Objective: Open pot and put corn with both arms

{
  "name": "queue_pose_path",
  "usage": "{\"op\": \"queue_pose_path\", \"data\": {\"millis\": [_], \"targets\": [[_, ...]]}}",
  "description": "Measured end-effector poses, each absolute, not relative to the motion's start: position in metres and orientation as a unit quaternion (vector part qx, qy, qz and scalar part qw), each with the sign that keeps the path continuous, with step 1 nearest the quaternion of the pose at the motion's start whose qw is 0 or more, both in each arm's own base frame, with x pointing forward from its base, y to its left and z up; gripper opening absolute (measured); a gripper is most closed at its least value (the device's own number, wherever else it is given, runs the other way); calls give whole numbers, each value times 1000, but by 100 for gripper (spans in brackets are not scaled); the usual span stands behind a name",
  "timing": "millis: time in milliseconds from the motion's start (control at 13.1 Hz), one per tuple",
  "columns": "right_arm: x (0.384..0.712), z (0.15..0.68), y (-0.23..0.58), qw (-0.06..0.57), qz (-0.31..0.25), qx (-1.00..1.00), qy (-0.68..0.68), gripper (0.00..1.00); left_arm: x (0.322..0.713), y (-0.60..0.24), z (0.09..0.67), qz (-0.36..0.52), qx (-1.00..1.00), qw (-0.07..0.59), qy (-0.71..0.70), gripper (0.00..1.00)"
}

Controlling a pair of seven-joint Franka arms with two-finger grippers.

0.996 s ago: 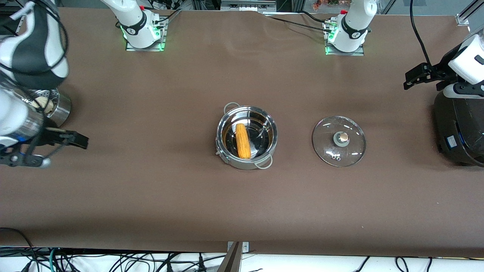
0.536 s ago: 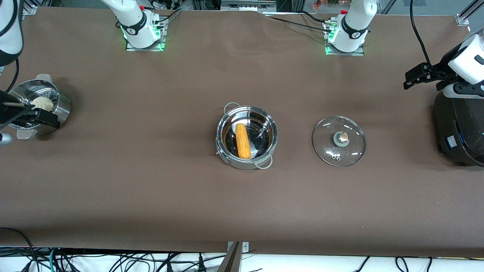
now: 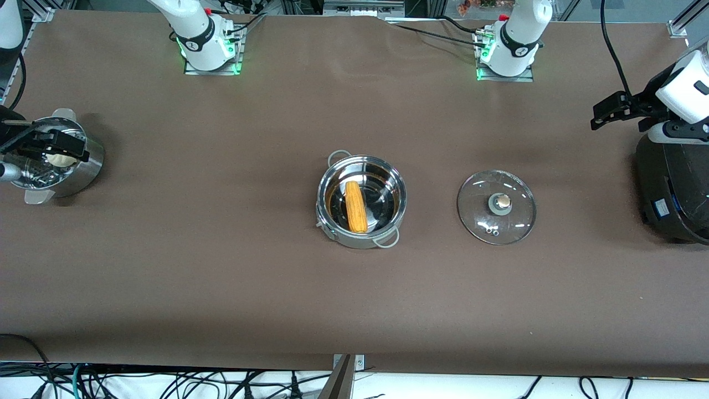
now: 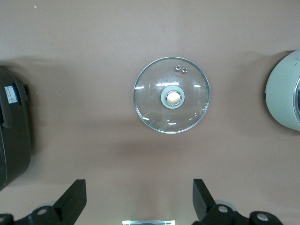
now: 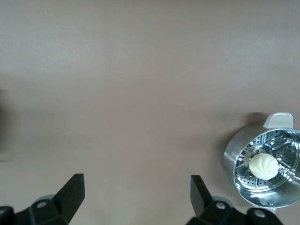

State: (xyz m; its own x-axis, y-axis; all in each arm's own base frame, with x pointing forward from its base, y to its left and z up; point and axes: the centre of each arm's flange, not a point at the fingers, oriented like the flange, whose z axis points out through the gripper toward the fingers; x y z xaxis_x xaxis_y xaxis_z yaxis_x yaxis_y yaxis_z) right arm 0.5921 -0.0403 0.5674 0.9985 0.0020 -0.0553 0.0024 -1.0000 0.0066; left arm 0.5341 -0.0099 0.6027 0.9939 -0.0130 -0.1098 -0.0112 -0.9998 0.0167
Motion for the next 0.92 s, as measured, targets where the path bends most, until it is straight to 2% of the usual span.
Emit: {"op": "queue_pose_path", "data": {"millis": [383,920], "targets": [[593,550,-39,3,-30,999,14,100,532,-7,602,-63,998,8,-4,100],[583,575,-34,1,-10,997,74,100,529,4,600,-76,997,9,7,100]]}}
